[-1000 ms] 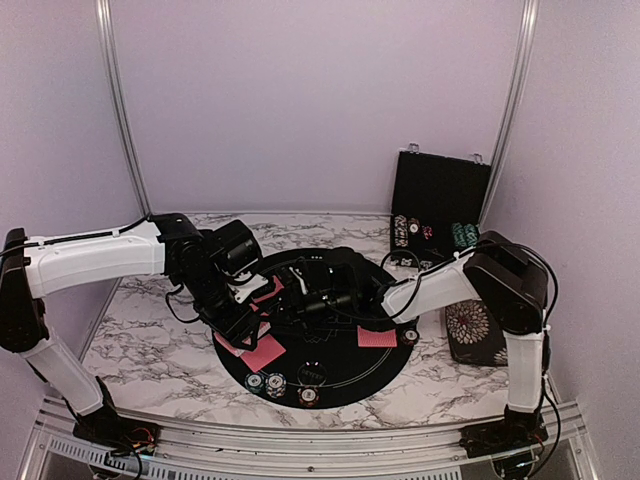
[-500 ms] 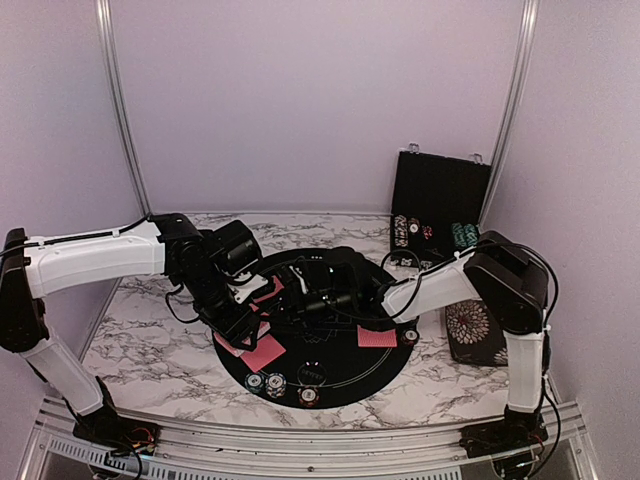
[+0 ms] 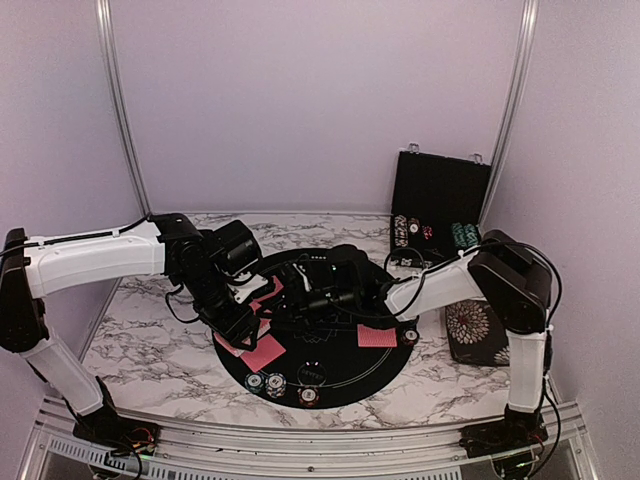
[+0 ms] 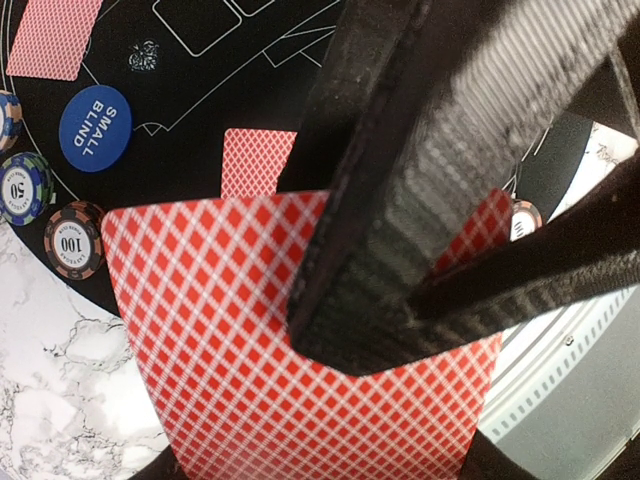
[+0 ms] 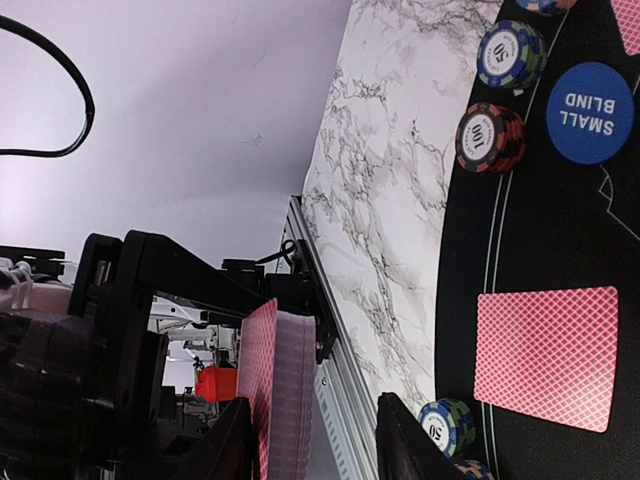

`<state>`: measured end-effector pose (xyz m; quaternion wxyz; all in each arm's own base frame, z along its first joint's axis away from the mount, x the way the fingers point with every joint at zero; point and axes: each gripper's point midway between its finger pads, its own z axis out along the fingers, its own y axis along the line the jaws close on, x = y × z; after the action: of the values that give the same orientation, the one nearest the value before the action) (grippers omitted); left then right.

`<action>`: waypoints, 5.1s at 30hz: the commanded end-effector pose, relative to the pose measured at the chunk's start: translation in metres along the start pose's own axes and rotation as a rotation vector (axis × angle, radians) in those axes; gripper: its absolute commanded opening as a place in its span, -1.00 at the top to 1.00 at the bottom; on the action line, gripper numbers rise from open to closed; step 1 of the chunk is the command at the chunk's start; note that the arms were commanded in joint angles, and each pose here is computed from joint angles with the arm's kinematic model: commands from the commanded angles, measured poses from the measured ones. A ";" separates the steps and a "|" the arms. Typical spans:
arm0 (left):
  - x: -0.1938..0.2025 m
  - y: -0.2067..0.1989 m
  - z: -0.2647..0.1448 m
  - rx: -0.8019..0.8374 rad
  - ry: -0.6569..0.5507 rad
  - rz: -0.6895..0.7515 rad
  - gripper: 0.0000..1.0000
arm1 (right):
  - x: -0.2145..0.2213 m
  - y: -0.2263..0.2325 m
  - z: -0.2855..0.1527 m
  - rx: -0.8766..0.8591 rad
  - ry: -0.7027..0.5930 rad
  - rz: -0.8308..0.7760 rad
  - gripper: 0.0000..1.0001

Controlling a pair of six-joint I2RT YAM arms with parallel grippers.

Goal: Distribute texas hold em gaming equipment
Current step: Pick up the poker card from the face-down deck piles, then distribute the small blind button in the dealer area.

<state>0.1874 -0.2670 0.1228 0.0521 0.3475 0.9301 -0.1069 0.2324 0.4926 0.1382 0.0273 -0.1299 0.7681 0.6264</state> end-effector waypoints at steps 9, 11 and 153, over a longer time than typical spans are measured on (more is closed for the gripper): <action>-0.001 -0.002 -0.005 0.000 -0.006 0.013 -0.03 | -0.008 0.009 -0.011 0.009 -0.035 -0.028 0.19; -0.001 -0.002 -0.004 -0.001 -0.004 0.013 -0.03 | -0.008 0.010 -0.013 0.008 -0.038 -0.029 0.20; 0.015 0.031 -0.006 -0.027 -0.009 -0.063 -0.03 | -0.173 -0.088 -0.054 0.200 -0.295 -0.015 1.00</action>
<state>0.1984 -0.2371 0.1143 0.0495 0.3136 0.9439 -0.0908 0.4070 0.4506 0.1183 0.1445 -0.0448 0.7969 0.5849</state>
